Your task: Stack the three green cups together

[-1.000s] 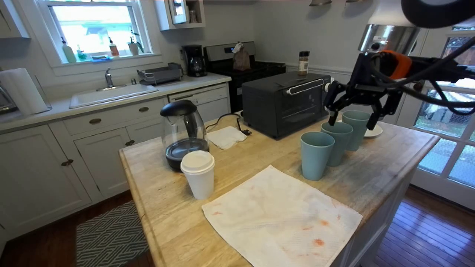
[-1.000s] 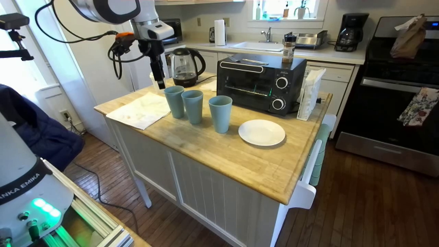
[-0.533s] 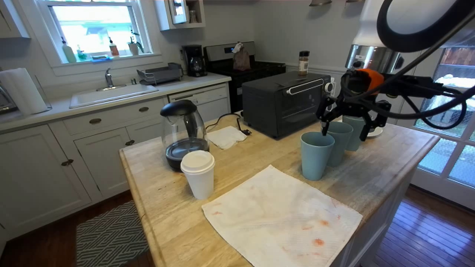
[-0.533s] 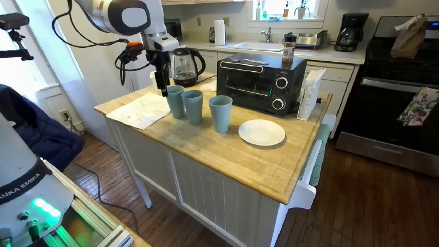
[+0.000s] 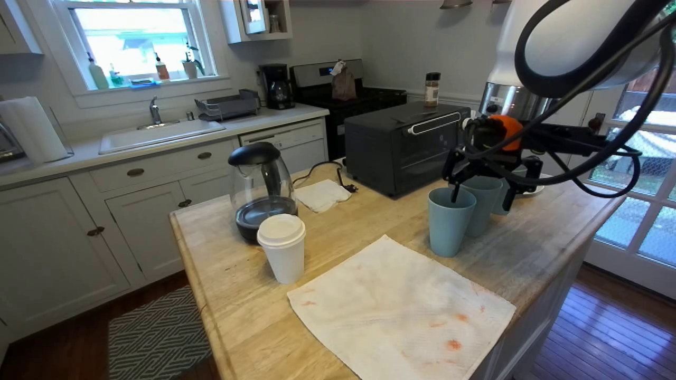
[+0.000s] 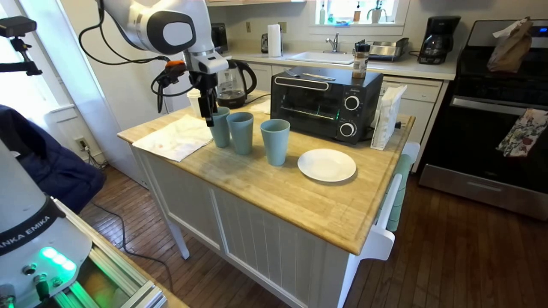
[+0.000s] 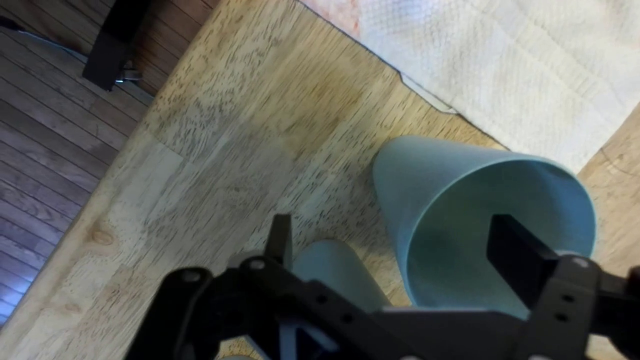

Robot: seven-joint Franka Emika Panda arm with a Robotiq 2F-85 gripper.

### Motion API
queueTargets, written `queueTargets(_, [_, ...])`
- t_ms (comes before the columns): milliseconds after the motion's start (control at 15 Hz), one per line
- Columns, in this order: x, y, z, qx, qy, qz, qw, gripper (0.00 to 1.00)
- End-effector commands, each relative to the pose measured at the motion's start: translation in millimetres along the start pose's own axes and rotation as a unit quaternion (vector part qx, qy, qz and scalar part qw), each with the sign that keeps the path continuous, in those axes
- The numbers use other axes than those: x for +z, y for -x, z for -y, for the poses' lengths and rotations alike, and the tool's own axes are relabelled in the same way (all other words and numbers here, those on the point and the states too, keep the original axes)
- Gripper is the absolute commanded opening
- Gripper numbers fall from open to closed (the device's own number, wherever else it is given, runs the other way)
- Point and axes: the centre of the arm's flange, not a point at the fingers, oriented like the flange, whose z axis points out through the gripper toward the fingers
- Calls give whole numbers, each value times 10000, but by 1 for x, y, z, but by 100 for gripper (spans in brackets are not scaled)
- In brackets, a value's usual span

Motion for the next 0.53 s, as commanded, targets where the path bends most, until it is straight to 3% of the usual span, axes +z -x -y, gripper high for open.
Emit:
queueTargets(0, [12,-7,11,198,-79,56,9998,91])
queueTargets(67, [14,-8,11,211,-80,79,9997,86])
queueTargets(133, [16,-8,12,224,-79,90,9997,66])
queueTargets(267, [19,-9,12,265,-91,121,9995,60])
queueTargets(467, [22,-9,14,275,-97,179,9994,39])
